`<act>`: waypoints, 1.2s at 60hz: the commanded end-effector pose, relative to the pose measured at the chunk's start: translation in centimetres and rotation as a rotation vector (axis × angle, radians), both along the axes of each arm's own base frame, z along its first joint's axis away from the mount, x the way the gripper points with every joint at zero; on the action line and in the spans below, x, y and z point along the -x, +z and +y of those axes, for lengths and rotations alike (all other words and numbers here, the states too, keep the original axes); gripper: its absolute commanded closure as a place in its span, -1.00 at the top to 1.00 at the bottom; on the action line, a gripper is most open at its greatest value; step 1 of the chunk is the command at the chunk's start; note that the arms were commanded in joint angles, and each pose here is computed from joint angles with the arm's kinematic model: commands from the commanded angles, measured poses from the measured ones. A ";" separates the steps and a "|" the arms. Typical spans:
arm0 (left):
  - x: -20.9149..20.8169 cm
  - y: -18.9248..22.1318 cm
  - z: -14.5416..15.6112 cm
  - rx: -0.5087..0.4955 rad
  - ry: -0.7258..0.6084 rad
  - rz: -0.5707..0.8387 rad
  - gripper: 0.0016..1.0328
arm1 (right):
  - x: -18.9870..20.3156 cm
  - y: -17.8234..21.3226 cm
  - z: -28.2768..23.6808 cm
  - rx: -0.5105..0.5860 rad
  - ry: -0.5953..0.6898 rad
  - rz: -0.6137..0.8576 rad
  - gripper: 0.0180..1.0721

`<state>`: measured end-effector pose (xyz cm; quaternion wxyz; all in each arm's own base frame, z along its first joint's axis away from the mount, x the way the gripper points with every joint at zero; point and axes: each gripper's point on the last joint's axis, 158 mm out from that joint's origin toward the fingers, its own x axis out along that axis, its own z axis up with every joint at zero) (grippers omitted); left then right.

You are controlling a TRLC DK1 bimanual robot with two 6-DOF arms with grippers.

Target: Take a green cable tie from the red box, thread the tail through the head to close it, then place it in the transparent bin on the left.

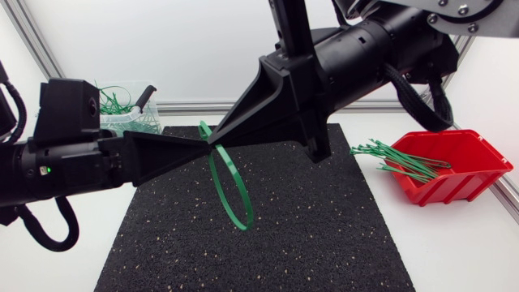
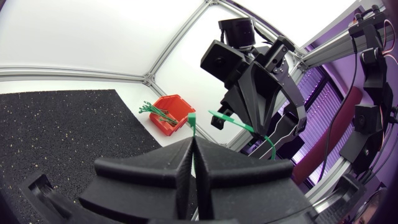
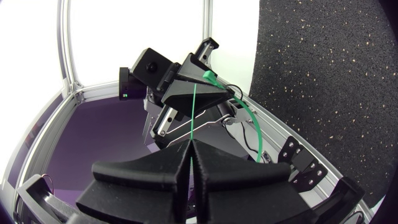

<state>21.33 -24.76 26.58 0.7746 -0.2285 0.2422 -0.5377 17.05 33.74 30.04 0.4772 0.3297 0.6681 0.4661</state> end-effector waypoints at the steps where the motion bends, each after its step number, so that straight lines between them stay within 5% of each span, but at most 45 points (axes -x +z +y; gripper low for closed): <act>1: -0.1 0.2 0.2 0.007 0.007 -0.012 -0.94 | 0.0 -0.5 -0.3 0.009 -0.013 0.036 -0.89; 72: 1.0 0.5 -0.6 0.012 -0.035 -0.024 -0.94 | -0.4 -1.7 0.3 0.014 -0.004 0.057 -0.89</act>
